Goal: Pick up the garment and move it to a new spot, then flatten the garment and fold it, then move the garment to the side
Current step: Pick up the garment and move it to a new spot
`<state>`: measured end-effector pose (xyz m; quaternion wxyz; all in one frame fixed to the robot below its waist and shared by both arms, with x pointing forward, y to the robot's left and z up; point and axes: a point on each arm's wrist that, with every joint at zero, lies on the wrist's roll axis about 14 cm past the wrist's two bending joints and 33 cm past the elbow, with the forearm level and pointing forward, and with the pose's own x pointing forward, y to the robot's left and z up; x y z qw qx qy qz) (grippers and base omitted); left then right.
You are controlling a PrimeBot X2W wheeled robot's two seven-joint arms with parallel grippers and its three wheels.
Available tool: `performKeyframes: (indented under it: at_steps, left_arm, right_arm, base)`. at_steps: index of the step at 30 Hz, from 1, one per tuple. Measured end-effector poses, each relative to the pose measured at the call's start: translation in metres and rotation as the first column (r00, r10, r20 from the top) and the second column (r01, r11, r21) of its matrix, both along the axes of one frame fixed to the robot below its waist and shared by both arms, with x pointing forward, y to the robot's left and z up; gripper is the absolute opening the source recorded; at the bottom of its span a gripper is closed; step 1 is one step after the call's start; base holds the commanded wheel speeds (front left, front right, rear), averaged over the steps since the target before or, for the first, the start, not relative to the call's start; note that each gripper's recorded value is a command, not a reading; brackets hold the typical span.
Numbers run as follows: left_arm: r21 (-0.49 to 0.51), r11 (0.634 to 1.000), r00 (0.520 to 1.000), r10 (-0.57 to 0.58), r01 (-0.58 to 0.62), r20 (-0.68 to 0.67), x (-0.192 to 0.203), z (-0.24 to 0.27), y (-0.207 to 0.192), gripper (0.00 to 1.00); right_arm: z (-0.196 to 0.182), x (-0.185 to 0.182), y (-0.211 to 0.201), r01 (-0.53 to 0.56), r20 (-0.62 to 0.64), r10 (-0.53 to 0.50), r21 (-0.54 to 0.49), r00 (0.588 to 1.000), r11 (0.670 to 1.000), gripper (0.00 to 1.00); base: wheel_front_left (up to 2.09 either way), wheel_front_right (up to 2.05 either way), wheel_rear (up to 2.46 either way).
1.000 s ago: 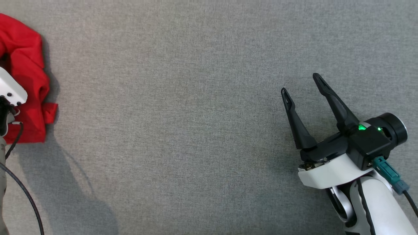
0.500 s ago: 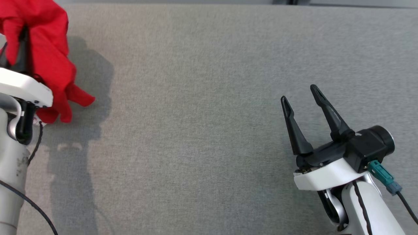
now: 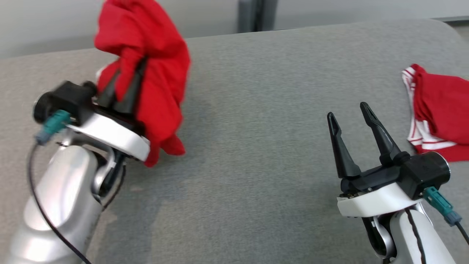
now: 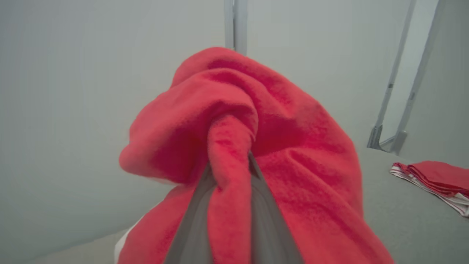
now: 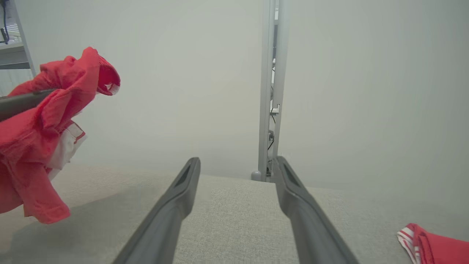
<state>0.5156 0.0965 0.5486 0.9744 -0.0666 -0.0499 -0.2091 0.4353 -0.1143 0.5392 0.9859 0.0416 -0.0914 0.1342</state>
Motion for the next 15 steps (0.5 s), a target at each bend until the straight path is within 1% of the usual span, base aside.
performKeyframes:
  at_steps: [2, 5, 7, 11, 15]
  left_arm:
    - [0.065, 0.995, 0.997, -0.075, 0.073, 0.022, -0.006, -0.002, -0.030, 0.00]
    - [0.039, 0.985, 0.986, -0.167, 0.168, -0.022, -0.016, -0.018, -0.074, 0.00]
    - [0.047, 0.971, 0.972, -0.231, 0.232, -0.029, -0.022, -0.025, -0.101, 0.00]
    - [0.154, 0.934, 0.947, -0.319, 0.321, -0.038, -0.031, -0.050, -0.141, 0.00]
    - [0.182, 0.906, 0.924, -0.379, 0.382, -0.051, -0.034, -0.066, -0.178, 0.00]
  right_arm:
    - [0.001, -0.003, -0.014, 0.039, 0.004, -0.039, -0.003, 0.999, 0.999, 1.00]
    - [0.001, -0.008, -0.031, 0.086, 0.001, -0.086, -0.006, 0.996, 0.996, 1.00]
    - [0.000, -0.011, -0.044, 0.125, -0.005, -0.125, -0.002, 0.992, 0.992, 1.00]
    - [-0.005, -0.017, -0.069, 0.195, -0.022, -0.195, 0.001, 0.981, 0.981, 1.00]
    - [-0.011, -0.024, -0.089, 0.253, -0.045, -0.253, -0.003, 0.966, 0.967, 1.00]
  base:
    - [0.00, 0.00, 0.00]
    - [0.00, 0.00, 0.00]
    - [0.00, 0.00, 0.00]
    - [0.00, 0.00, 0.00]
    - [0.00, 0.00, 0.00]
